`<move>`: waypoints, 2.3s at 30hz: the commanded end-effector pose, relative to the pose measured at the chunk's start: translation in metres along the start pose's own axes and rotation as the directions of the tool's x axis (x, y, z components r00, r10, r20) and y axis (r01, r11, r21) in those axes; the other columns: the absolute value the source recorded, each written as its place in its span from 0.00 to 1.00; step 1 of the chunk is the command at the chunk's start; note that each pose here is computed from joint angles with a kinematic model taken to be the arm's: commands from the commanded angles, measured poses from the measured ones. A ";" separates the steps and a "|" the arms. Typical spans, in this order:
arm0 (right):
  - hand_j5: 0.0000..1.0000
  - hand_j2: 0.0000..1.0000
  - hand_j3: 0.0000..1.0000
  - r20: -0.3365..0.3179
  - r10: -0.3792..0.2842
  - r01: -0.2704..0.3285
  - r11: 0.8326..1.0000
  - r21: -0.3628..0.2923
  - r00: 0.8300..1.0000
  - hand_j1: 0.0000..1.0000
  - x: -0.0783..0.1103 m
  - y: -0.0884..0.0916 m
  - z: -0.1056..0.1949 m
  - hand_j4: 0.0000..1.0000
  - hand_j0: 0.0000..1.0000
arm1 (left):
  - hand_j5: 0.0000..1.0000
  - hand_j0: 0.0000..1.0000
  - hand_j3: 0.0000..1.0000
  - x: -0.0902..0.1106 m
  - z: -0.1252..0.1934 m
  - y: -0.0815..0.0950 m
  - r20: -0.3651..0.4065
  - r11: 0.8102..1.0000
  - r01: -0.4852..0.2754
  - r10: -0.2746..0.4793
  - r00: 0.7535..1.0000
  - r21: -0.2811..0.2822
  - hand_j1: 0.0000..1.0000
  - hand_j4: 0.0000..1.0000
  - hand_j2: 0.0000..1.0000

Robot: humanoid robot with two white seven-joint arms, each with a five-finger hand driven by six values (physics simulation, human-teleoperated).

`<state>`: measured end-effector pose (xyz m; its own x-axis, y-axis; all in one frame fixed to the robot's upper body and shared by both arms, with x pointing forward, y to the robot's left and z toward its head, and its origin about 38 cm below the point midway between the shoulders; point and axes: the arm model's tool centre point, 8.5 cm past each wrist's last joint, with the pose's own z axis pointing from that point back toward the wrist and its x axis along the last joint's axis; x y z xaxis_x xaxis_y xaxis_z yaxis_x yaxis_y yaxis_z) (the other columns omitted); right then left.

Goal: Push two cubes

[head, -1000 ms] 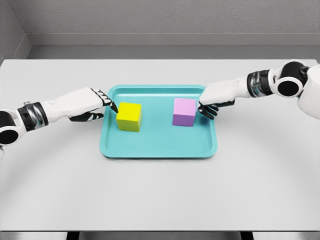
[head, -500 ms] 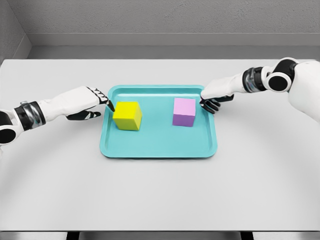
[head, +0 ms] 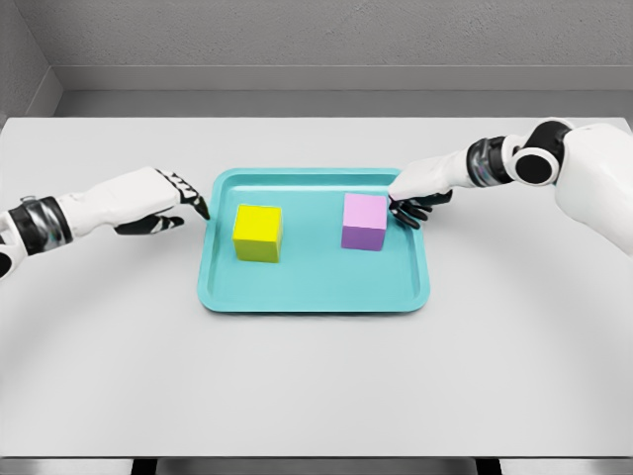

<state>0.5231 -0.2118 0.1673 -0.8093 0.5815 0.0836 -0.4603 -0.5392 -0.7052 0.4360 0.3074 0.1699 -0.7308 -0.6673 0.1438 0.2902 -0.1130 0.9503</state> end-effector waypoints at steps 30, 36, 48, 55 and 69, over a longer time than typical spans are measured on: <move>0.11 0.11 0.11 0.092 0.041 -0.039 0.999 -0.026 0.995 0.11 0.029 -0.025 -0.017 0.11 0.11 | 0.51 0.51 0.51 0.021 -0.035 -0.010 0.063 0.999 0.009 -0.007 0.998 -0.031 0.51 0.51 0.51; 0.12 0.12 0.12 0.016 0.016 -0.016 0.999 -0.033 1.000 0.12 0.003 -0.032 0.003 0.12 0.12 | 0.51 0.51 0.51 0.027 -0.038 -0.007 0.081 1.000 0.014 -0.012 0.997 -0.021 0.51 0.51 0.51; 0.12 0.12 0.12 0.096 0.158 -0.165 0.983 0.075 0.983 0.12 0.033 -0.006 0.014 0.12 0.12 | 0.49 0.49 0.49 0.035 -0.048 -0.007 0.104 1.000 0.003 -0.002 0.995 -0.006 0.49 0.49 0.49; 0.12 0.12 0.12 0.135 0.175 -0.188 0.978 0.091 0.975 0.12 0.047 -0.007 -0.002 0.12 0.12 | 0.49 0.49 0.49 0.041 -0.055 -0.007 0.121 1.000 -0.006 0.005 0.993 0.005 0.49 0.49 0.49; 0.12 0.12 0.12 0.143 0.186 -0.199 0.976 0.083 0.972 0.12 0.051 -0.014 -0.006 0.12 0.12 | 0.49 0.49 0.49 0.049 -0.068 -0.009 0.142 1.000 -0.008 0.008 0.990 0.001 0.49 0.49 0.49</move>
<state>0.4901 -0.1714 0.1779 -0.9257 0.3753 0.0469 -0.3150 -0.6964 -0.6449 0.4398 0.2261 0.1515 -0.8098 -0.5561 0.1870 0.2914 -0.1046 0.9509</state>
